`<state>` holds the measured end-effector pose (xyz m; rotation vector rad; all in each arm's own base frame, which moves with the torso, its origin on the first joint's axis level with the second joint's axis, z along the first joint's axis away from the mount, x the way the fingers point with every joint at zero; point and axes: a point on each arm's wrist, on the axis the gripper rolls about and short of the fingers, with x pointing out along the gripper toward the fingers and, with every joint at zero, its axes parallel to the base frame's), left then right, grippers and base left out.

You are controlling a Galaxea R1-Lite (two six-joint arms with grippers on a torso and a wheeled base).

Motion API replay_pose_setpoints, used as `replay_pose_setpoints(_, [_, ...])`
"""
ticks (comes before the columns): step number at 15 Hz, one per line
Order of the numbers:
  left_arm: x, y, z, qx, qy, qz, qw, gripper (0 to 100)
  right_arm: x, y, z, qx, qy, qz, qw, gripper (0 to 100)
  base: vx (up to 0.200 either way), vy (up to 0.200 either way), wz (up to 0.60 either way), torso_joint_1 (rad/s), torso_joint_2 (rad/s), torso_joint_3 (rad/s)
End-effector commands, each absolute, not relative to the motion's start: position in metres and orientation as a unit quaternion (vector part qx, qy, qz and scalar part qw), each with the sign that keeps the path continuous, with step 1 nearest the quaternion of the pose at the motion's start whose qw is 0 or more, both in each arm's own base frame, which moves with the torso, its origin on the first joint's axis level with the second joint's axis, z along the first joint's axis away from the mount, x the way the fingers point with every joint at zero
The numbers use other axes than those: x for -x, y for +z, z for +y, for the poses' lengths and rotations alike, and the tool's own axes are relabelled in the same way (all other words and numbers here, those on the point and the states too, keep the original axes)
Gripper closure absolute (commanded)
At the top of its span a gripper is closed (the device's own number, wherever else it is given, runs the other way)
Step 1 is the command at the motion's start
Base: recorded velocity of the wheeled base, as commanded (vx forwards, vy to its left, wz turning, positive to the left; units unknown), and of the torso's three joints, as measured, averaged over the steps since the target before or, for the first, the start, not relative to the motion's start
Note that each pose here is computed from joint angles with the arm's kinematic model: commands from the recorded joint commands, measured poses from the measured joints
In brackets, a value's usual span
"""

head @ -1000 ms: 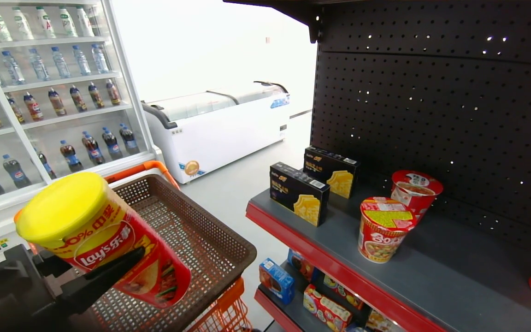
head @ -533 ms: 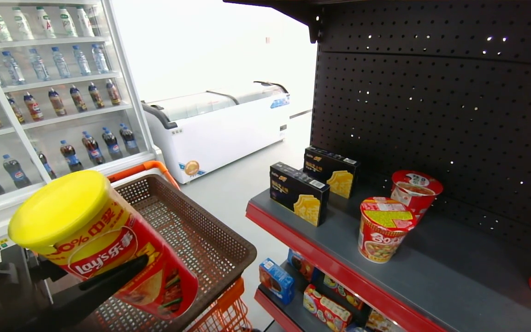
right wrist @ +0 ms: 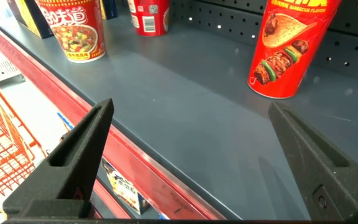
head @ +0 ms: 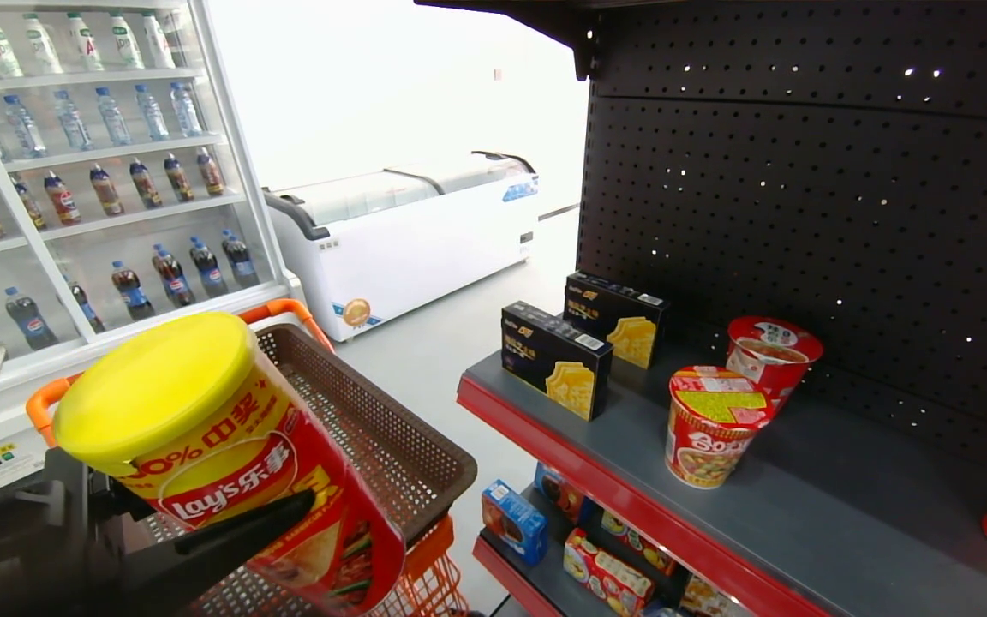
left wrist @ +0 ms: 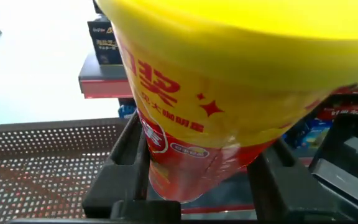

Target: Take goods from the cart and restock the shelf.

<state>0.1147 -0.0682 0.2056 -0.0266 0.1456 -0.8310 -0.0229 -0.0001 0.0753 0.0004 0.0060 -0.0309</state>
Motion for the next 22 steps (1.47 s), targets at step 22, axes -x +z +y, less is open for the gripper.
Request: replay_pose_setpoints(22, [-0.115,0.206,-0.068,0.015,-0.403,0.071,0.912,100,0.023,0.075,0.0,0.002,-0.011,0.003,1.0,0,0.0,0.0,-0.41,0.002,0.0,0.002])
